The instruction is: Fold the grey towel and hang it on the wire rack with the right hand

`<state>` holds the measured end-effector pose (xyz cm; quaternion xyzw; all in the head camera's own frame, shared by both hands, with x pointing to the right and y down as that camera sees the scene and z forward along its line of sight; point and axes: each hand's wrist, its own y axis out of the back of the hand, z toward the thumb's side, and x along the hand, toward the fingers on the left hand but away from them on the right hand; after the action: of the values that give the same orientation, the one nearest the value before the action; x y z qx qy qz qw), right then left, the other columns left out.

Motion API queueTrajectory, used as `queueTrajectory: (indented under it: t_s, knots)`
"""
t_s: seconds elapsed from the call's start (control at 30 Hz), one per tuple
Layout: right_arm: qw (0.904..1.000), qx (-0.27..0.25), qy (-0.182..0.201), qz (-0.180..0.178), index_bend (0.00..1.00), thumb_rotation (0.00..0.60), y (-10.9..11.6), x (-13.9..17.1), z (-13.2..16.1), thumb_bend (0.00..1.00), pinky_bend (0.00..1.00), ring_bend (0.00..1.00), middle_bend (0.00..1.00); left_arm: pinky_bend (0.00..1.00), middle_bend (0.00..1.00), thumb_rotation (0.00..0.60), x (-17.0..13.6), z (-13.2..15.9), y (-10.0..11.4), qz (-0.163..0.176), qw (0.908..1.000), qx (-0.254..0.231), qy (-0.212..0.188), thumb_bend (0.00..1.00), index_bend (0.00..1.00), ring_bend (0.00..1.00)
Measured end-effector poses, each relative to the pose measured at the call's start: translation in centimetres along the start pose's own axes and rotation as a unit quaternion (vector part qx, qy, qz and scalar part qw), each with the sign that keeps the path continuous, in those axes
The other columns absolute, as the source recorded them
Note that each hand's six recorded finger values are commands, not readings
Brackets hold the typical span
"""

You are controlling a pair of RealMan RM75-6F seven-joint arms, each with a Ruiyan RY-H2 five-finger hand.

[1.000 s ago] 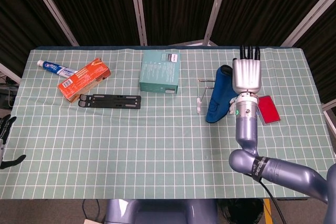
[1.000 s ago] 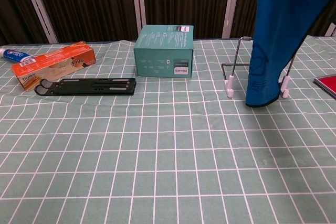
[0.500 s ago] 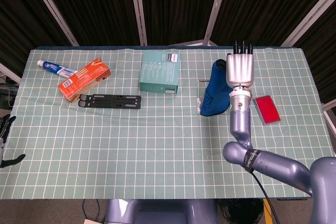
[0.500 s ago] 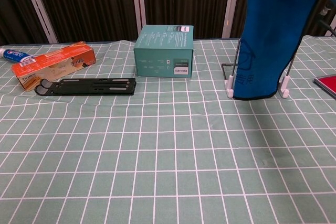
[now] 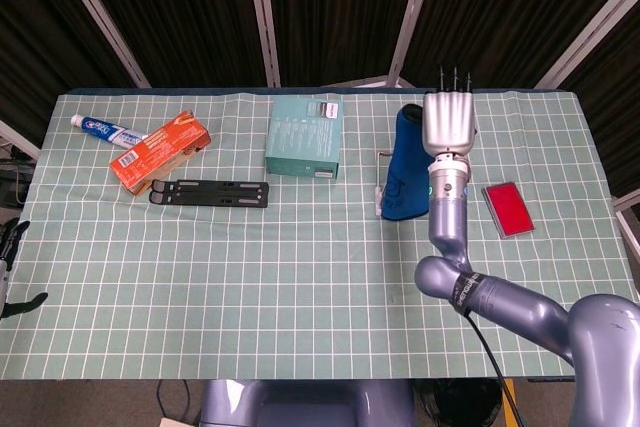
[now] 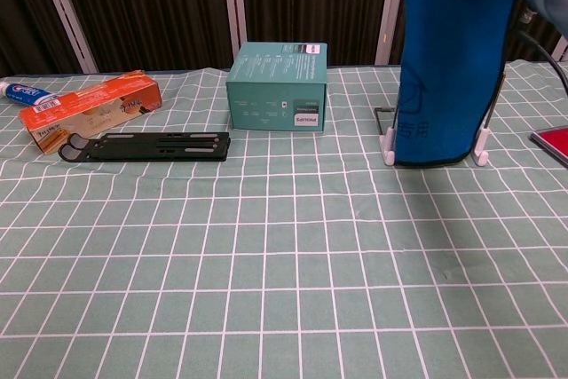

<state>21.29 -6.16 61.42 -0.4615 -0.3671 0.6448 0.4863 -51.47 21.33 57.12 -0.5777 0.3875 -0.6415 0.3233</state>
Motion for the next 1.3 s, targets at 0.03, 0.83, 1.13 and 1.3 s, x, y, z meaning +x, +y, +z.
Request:
queueTrajectory:
  t_s: [0.03, 0.83, 1.13, 1.3]
  knots:
    - [1.0, -0.001, 0.0, 0.0, 0.85, 0.6, 0.0, -0.1, 0.1, 0.43, 0.11, 0.0, 0.07, 0.0, 0.0, 0.6, 0.0, 0.0, 0.0, -0.001, 1.0, 0.0, 0.001, 0.0, 0.0, 0.0]
    - [0.9993, 0.008, 0.007, 0.037, 0.11, 0.6, -4.5, -2.8, 0.6, 0.0, 0.06, 0.0, 0.06, 0.0, 0.0, 0.6, 0.7, -0.3, -1.3, -0.015, 0.9996, 0.017, 0.015, 0.0, 0.0, 0.0]
    - [0.9998, -0.008, 0.017, -0.005, 0.06, 0.6, -3.9, -3.2, 1.1, 0.0, 0.02, 0.0, 0.03, 0.0, 0.0, 0.6, 0.7, -0.2, -1.4, -0.015, 0.9996, 0.017, 0.013, 0.0, 0.0, 0.0]
    - [0.9992, -0.023, 0.02, -0.026, 0.06, 0.6, -2.9, -2.9, 0.4, 0.0, 0.01, 0.0, 0.03, 0.0, 0.0, 0.6, 0.5, 0.2, -1.2, -0.013, 0.9998, 0.012, 0.005, 0.0, 0.0, 0.0]
